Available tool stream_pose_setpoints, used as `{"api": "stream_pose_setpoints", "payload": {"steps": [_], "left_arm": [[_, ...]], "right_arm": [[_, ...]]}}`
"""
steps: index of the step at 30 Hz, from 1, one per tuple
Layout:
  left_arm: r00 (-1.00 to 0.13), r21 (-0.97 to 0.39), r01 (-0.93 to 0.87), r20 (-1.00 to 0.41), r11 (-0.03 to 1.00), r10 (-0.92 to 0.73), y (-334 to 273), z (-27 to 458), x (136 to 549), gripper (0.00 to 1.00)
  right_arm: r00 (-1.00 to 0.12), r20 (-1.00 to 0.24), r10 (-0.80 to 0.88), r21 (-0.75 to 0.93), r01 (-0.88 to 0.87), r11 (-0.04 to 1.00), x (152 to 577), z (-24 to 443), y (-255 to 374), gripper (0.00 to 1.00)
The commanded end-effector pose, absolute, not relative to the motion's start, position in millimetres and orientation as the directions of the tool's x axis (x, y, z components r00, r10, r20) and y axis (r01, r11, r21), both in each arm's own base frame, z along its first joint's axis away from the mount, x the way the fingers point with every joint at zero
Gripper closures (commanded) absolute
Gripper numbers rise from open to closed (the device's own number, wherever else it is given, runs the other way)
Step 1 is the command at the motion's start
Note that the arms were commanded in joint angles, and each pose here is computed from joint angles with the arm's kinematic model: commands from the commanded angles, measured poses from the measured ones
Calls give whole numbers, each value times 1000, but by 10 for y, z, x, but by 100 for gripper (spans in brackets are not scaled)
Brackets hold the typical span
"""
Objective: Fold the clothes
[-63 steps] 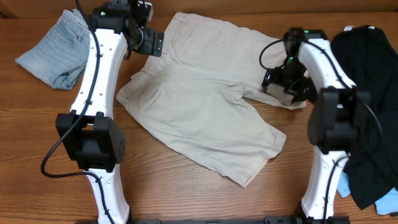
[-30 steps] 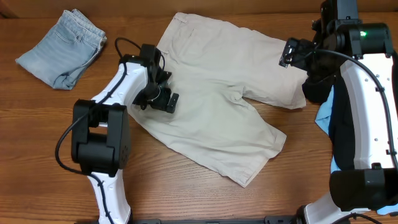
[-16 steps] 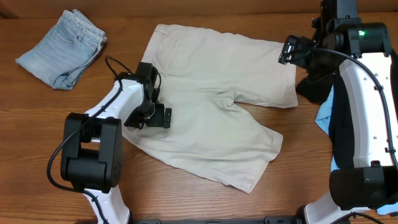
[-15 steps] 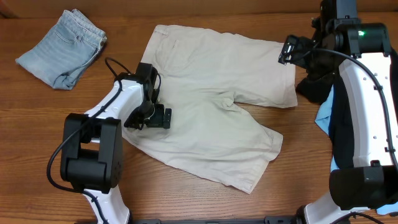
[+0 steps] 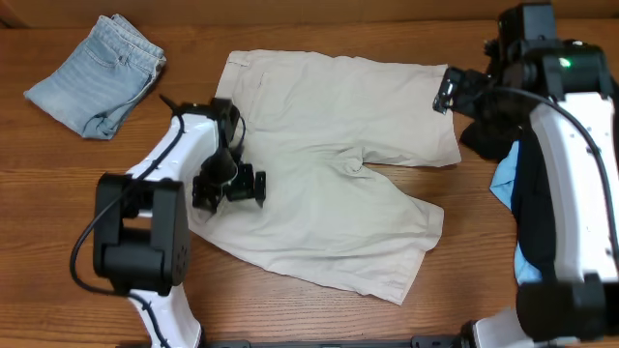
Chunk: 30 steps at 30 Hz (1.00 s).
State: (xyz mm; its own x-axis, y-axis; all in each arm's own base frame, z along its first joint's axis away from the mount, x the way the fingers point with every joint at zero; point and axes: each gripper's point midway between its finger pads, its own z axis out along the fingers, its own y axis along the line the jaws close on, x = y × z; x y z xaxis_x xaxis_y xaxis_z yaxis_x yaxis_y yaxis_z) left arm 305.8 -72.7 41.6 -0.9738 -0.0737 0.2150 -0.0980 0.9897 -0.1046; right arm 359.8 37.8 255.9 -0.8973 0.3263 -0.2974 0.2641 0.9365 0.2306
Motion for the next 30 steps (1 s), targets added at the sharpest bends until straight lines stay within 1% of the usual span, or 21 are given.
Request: {"api": "stream_pose_setpoints", "payload": {"steps": [1, 3, 6, 8, 10, 12, 16, 18, 21, 25, 27, 30], "left_arm": [[-991, -145, -119, -43, 982, -127, -726, 1243, 3356, 0], [-982, -159, -119, -126, 980, -139, -706, 1542, 3341, 0], [-972, -154, -116, -184, 981, -144, -646, 1837, 3180, 0], [-968, -115, -127, -202, 985, -148, -545, 1975, 3022, 0], [-958, -51, -174, -222, 983, -181, -389, 2092, 2871, 0], [-944, -7, -226, -247, 974, -220, -263, 2194, 2737, 0], [-923, -2, -255, -297, 967, -244, -192, 2273, 2616, 0], [-923, -3, -255, -298, 967, -245, -189, 2192, 2603, 0], [-925, 8, -287, -261, 958, -275, -145, 1916, 2576, 0], [-899, 21, -394, -215, 919, -380, 47, 1460, 2522, 0], [-860, 13, -474, -222, 880, -460, 215, 1269, 2540, 0], [-758, -26, -615, -257, 788, -600, 501, 1045, 2592, 0]], "right_arm": [[-877, -380, 294, 271, 198, 942, 3252, 2989, 534, 0], [-882, -372, 288, 268, 196, 943, 3025, 3068, 609, 0], [-860, -376, 345, 217, 280, 935, 2704, 3129, 583, 0], [-837, -400, 374, 196, 320, 927, 2487, 3166, 583, 0], [-829, -408, 381, 215, 318, 923, 2265, 3159, 655, 0], [-834, -393, 388, 248, 310, 918, 2053, 3077, 744, 0], [-861, -341, 379, 283, 290, 914, 1774, 2717, 894, 0], [-878, -299, 373, 307, 282, 909, 1691, 2482, 996, 0], [-911, -219, 348, 330, 267, 905, 1601, 2078, 1151, 0], [-941, -105, 323, 313, 277, 909, 1496, 1580, 1256, 0], [-949, -49, 311, 313, 281, 907, 1445, 1386, 1317, 0], [-954, 0, 301, 312, 286, 906, 1424, 1195, 1385, 1]]}}
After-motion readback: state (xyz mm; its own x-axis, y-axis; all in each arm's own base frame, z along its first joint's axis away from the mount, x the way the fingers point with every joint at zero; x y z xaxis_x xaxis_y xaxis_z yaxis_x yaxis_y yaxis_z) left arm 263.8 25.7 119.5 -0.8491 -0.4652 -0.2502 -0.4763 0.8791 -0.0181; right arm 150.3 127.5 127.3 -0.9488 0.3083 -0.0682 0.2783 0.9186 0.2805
